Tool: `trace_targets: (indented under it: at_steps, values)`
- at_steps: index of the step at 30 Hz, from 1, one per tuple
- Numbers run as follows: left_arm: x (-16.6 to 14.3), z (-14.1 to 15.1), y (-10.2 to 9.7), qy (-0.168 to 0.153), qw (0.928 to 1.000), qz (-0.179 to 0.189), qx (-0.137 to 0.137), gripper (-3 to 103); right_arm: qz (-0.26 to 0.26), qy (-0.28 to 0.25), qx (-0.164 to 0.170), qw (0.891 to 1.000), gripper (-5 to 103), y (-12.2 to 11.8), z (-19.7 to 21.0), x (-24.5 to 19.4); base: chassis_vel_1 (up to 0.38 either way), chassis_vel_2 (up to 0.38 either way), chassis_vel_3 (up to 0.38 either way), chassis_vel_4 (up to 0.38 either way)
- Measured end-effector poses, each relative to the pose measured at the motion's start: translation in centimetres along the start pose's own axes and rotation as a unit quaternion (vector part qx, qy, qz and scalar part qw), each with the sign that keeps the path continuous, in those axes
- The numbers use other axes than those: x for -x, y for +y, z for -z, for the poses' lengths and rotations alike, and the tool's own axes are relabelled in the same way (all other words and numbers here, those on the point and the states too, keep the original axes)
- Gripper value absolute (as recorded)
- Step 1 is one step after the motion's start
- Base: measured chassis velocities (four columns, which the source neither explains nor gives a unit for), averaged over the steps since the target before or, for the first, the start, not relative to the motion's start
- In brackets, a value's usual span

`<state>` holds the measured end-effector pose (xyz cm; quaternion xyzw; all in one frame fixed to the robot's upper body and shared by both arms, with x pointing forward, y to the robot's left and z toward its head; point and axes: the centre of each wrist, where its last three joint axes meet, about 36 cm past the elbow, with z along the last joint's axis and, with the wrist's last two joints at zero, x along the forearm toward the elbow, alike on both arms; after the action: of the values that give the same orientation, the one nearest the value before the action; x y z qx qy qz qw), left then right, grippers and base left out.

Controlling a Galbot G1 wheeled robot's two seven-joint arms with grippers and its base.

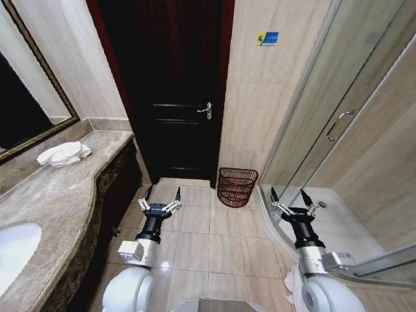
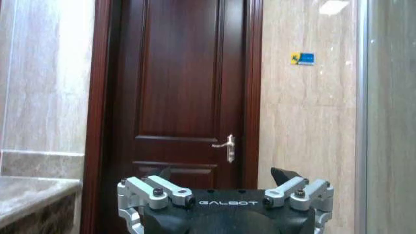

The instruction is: Discard the used towel into the hamper.

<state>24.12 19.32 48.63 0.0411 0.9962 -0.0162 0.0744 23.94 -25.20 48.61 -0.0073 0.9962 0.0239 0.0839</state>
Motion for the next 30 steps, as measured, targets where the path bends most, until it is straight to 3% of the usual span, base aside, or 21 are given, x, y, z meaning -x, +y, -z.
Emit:
trace_targets:
  at_steps: [11, 30]
  values:
    - [0.22, 0.01, 0.03, -0.011, 0.9997, 0.020, 0.000, 100, 0.003, -0.003, -0.001, 1.000, 100, 0.13, 0.15, -0.16, -0.056, 0.039, 0.046, -0.052]
    - [0.45, -0.25, 0.01, -0.014, 0.9995, 0.027, -0.010, 100, 0.007, -0.005, 0.001, 1.000, 100, 0.36, -0.67, 0.02, -0.141, 0.151, 0.150, -0.147]
